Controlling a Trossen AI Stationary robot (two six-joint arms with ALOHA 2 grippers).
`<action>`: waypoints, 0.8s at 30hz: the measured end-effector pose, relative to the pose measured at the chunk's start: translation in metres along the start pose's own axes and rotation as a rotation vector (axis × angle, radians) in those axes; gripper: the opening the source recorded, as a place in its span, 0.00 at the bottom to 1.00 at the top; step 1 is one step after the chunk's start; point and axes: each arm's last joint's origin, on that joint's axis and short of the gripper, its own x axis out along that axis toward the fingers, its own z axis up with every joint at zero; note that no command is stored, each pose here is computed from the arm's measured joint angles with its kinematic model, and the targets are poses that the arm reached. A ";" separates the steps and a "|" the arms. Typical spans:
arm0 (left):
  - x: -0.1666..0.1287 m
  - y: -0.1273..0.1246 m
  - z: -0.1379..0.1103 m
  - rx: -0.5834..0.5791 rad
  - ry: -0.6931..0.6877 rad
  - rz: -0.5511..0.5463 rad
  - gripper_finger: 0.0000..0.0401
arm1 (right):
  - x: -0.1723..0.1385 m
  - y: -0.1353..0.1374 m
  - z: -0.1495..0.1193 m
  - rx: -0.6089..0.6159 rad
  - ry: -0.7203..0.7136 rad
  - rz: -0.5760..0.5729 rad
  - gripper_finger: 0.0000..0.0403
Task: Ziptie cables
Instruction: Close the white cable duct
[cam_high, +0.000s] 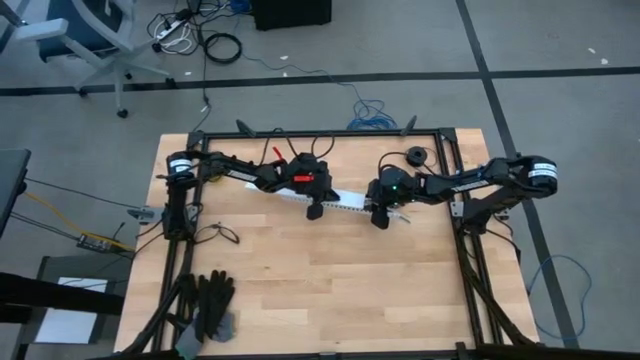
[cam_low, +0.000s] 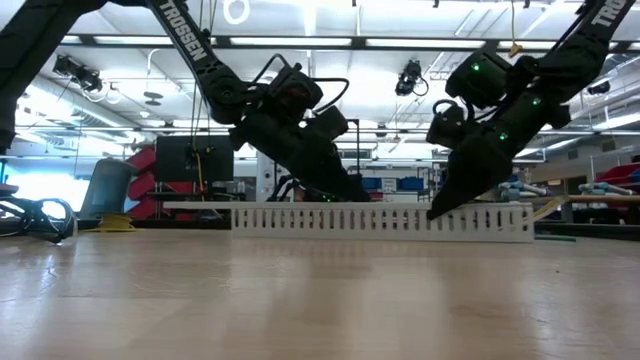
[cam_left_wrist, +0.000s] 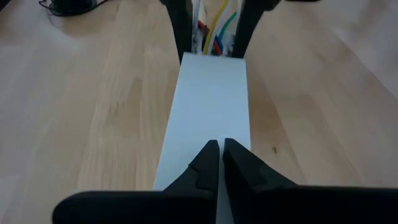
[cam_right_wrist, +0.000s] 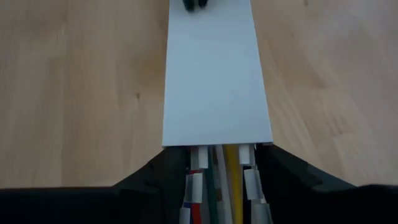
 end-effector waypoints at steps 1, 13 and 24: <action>0.002 0.000 -0.001 -0.001 0.002 -0.002 0.00 | 0.004 0.000 0.000 0.001 -0.006 0.001 0.41; 0.004 0.001 0.001 -0.024 0.000 -0.005 0.00 | 0.009 0.002 0.006 -0.017 -0.094 0.066 0.50; 0.004 0.001 -0.001 -0.028 0.006 0.001 0.00 | 0.003 0.001 0.003 -0.031 -0.035 0.081 0.70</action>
